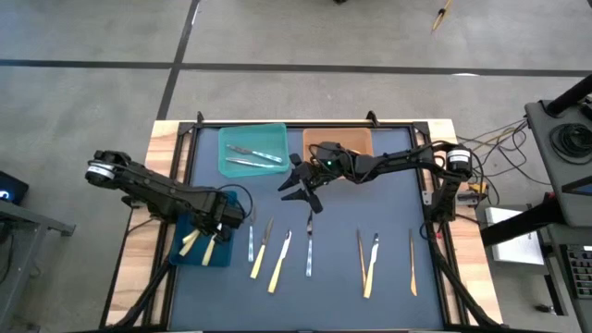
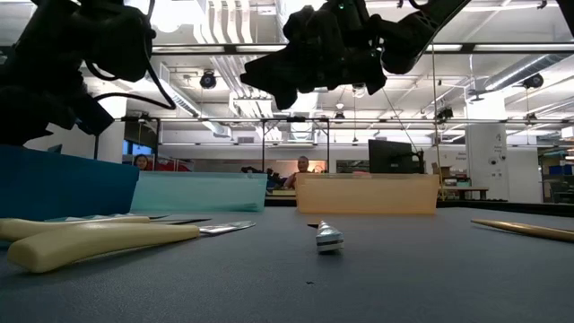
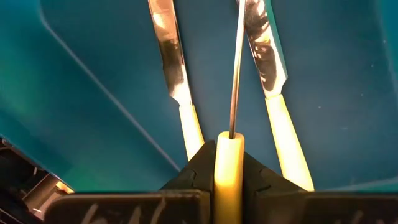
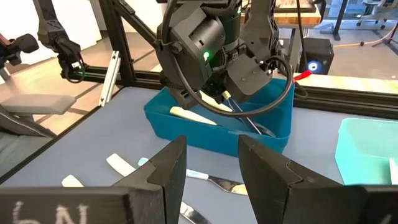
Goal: Sort silverware by color (type)
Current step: Put the light yellow knife into the blue bin
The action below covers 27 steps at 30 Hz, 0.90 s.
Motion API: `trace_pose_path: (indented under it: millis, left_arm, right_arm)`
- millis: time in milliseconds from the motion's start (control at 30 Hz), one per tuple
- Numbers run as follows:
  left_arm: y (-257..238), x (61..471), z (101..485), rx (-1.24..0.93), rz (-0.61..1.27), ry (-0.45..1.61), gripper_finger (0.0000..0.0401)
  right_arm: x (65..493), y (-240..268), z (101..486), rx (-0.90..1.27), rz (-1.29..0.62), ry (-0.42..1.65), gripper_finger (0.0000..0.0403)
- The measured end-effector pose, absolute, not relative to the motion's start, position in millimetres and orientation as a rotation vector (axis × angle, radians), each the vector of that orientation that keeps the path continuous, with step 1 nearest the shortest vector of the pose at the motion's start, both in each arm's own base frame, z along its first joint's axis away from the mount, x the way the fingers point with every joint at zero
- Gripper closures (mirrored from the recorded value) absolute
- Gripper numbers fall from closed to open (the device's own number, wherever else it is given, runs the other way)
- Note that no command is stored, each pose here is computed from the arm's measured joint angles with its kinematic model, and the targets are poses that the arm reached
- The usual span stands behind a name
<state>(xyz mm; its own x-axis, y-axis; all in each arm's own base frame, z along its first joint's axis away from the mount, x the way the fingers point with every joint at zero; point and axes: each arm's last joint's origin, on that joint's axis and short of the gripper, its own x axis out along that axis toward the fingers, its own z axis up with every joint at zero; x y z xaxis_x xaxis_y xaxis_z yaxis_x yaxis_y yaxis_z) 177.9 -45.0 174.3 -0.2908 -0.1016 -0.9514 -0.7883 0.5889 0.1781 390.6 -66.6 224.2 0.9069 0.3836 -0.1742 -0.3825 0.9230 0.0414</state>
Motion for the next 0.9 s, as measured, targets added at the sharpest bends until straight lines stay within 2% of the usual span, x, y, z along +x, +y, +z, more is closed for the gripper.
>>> trace_pose_path:
  millis: [900]
  left_arm:
    - [-45.3,180.7,173.8,-0.733,0.781,1.729,0.0394]
  right_arm:
    - [390.6,-66.6,223.8,0.000,0.396,0.182,0.0268]
